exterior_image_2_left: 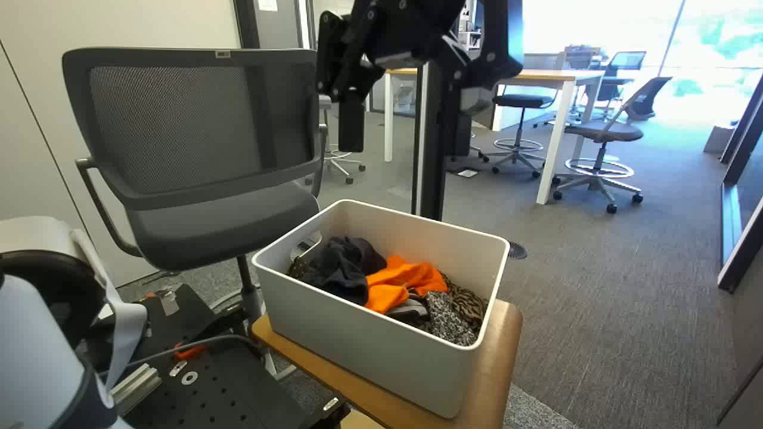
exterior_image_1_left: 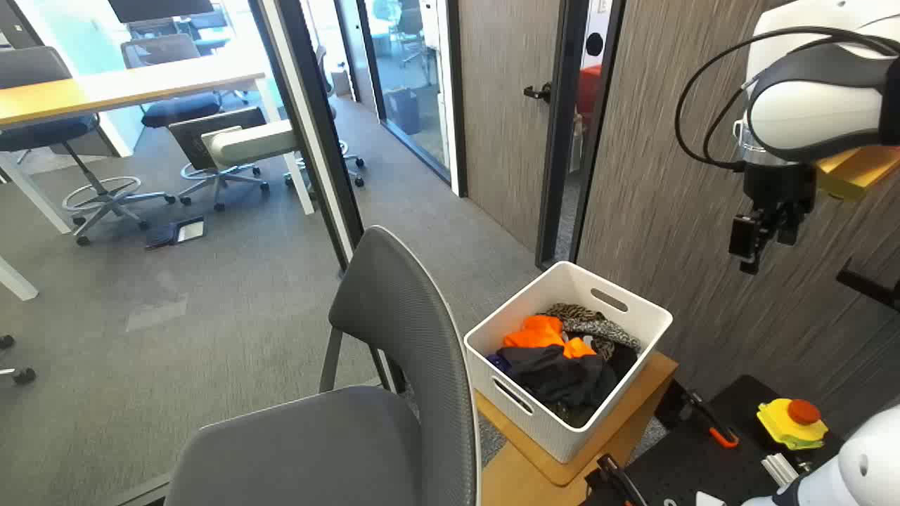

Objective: Remove grey clothing from the white basket and hang it on the back of the chair

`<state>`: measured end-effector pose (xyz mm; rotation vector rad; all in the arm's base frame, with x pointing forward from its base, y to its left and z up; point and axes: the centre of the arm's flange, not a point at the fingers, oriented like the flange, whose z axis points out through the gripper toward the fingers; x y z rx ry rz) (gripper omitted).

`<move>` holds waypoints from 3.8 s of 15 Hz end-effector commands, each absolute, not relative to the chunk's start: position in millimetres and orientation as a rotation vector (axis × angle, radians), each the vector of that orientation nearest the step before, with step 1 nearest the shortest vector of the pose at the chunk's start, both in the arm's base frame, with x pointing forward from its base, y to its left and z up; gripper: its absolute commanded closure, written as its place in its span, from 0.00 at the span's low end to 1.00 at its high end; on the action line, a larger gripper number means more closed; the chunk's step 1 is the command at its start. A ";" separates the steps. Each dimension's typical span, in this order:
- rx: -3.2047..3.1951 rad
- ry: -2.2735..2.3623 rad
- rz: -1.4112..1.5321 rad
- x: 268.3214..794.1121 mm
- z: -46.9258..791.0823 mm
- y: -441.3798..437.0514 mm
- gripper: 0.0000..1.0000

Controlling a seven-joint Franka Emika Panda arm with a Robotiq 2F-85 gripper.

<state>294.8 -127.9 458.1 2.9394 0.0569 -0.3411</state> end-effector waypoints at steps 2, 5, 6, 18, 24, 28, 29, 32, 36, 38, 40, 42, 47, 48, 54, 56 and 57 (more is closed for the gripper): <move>2.939 0.055 -0.329 295.8 461.7 -128.5 0.00; 2.938 0.054 -0.323 295.9 463.3 -128.7 0.00; 2.938 0.053 -0.323 295.9 463.3 -128.7 0.00; 2.860 0.712 -0.090 350.7 395.5 -49.1 0.00; 2.899 0.981 0.071 384.2 335.9 -14.7 0.00; 2.881 1.209 0.059 399.8 293.4 1.6 0.00; 2.869 1.266 0.050 402.0 282.8 3.6 0.00; 2.840 1.407 0.007 410.6 250.7 13.5 0.00; 2.831 1.531 -0.025 416.7 215.6 20.0 0.00; 2.828 1.575 -0.040 420.5 201.6 24.9 0.00; 2.852 1.584 -0.057 426.8 188.8 29.6 0.00; 2.869 1.604 -0.077 431.7 177.8 34.0 0.00; 2.898 1.638 -0.159 432.7 156.2 37.2 0.00; 2.908 1.637 -0.170 431.0 153.6 37.1 0.00; 2.937 1.631 -0.192 424.7 145.1 33.1 0.00; 2.944 1.623 -0.189 424.5 145.3 32.3 0.25; 2.947 1.619 -0.191 424.1 145.9 31.9 0.26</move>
